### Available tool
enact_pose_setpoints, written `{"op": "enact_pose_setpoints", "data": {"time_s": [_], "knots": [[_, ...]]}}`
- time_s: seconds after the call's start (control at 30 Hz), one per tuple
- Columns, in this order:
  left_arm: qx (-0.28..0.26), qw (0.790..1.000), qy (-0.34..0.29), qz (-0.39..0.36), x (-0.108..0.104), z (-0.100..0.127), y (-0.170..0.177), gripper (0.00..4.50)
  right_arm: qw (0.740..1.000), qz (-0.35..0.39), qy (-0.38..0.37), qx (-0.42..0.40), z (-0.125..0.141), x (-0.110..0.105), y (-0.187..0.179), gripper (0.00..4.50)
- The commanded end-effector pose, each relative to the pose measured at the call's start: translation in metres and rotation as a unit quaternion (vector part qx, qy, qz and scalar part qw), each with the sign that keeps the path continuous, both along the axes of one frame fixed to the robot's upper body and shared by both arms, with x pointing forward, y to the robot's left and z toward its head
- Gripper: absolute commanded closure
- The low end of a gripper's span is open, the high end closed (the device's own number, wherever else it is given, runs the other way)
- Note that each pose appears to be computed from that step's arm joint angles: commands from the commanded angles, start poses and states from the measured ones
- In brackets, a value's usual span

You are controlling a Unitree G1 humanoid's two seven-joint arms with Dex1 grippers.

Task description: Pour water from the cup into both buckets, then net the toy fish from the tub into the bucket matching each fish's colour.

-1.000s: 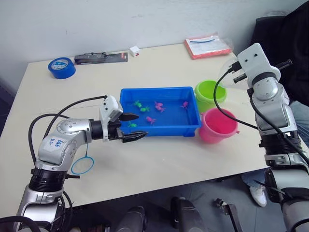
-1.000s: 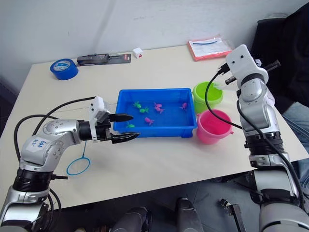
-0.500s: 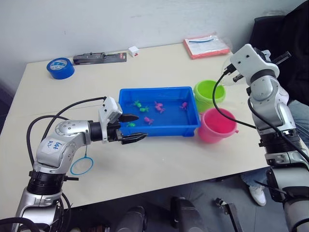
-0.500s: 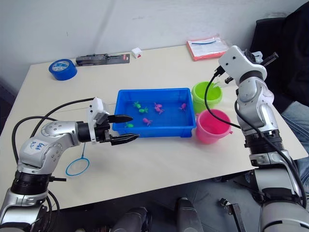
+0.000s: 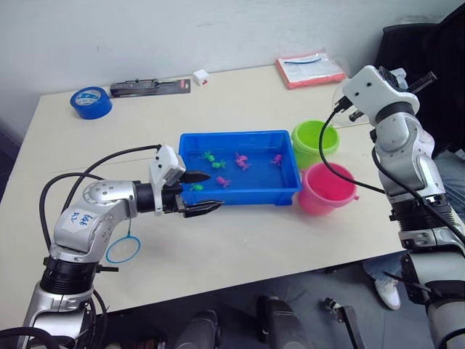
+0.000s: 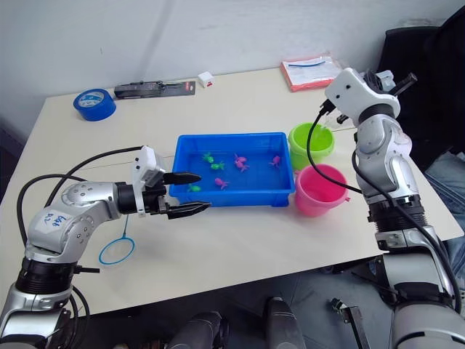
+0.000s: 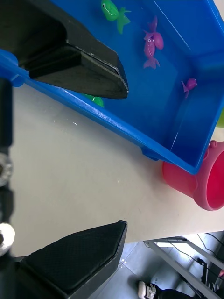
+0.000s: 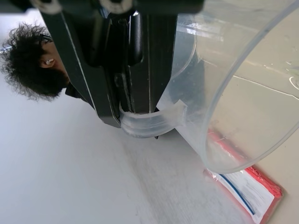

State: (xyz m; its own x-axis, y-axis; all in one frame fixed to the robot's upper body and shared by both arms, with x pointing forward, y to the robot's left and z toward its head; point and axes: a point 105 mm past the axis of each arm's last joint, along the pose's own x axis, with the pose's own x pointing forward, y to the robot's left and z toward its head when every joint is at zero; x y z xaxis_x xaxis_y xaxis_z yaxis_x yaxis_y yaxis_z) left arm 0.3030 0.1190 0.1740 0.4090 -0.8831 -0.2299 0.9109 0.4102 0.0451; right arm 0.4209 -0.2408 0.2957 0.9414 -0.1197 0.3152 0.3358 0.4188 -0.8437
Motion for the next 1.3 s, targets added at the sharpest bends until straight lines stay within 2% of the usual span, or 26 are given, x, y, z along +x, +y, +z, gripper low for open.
{"op": "enact_pose_setpoints", "data": {"time_s": [0.03,0.77,1.0,1.1,1.23,1.3], "knots": [[-0.006,1.0,-0.017,-0.004,-0.003,0.008,-0.001,0.0,0.999,-0.006,-0.032,-0.011,0.018,-0.006,-0.003,3.82],[-0.004,1.0,-0.026,-0.001,-0.001,0.01,0.001,0.0,0.999,-0.008,-0.03,-0.009,0.016,-0.007,-0.005,3.82],[-0.02,0.996,-0.086,0.016,0.007,0.02,0.002,0.0,1.0,-0.008,-0.028,0.004,0.015,-0.006,-0.005,3.82],[-0.023,0.995,-0.093,0.016,0.008,0.021,0.002,0.0,1.0,-0.008,-0.027,0.008,0.015,-0.006,-0.006,3.82],[-0.024,0.995,-0.092,0.013,0.008,0.02,0.002,0.0,0.999,-0.008,-0.025,0.042,0.013,-0.007,-0.009,3.82],[-0.025,0.996,-0.088,0.01,0.007,0.019,0.002,0.0,0.993,-0.014,-0.022,0.116,0.01,-0.008,-0.019,3.82]]}}
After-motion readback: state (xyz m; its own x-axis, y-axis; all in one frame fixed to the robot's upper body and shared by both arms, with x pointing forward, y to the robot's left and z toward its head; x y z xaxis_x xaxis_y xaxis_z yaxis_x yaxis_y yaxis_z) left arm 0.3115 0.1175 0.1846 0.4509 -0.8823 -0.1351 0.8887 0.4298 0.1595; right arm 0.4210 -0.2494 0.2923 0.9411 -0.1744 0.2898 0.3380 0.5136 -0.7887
